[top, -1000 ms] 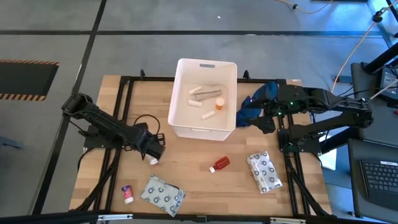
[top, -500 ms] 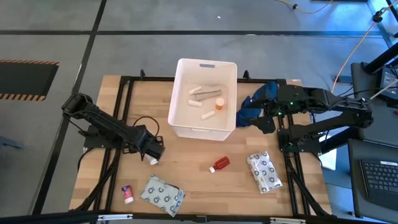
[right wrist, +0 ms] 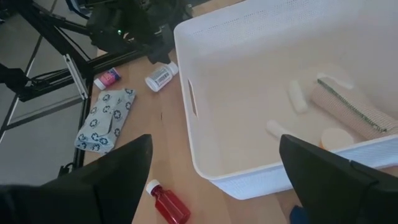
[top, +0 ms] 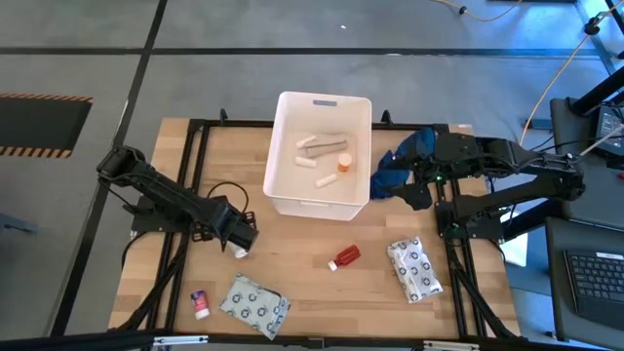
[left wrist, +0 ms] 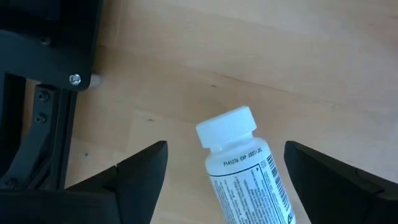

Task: Pick & place medical supplies in basket/bin
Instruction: Put the white pill bottle into the white basket

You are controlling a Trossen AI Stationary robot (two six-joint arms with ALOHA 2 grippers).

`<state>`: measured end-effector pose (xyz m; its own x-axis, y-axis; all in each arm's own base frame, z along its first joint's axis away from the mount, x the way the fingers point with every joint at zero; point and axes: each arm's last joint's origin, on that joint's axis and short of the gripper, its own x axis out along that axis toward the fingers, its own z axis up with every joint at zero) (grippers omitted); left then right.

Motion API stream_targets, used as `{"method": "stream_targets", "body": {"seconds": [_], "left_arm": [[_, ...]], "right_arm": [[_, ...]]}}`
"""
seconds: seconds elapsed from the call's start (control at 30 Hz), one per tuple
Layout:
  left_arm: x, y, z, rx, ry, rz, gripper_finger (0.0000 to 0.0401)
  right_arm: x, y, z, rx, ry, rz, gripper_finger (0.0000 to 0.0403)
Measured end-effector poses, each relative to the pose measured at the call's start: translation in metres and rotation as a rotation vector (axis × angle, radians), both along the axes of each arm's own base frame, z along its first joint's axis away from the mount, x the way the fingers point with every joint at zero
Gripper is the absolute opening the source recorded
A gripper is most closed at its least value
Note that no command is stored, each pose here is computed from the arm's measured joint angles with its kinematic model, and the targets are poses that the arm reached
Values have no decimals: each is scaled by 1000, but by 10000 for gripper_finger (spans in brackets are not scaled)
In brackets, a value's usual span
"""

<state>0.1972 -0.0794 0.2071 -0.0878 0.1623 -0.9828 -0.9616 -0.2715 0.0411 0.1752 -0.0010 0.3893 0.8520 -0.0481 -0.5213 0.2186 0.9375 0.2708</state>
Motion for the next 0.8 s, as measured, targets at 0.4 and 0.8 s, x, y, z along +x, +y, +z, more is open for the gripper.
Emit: {"method": "stream_targets", "body": {"seconds": [0.4,0.8], "left_arm": [[7,1,-22,-24,13,167,311],[17,12,-39,-44,30,222,310]], "right_arm": [[0,0,0,-39,1,24,351],[0,0,0,-61,2,37,351]]}}
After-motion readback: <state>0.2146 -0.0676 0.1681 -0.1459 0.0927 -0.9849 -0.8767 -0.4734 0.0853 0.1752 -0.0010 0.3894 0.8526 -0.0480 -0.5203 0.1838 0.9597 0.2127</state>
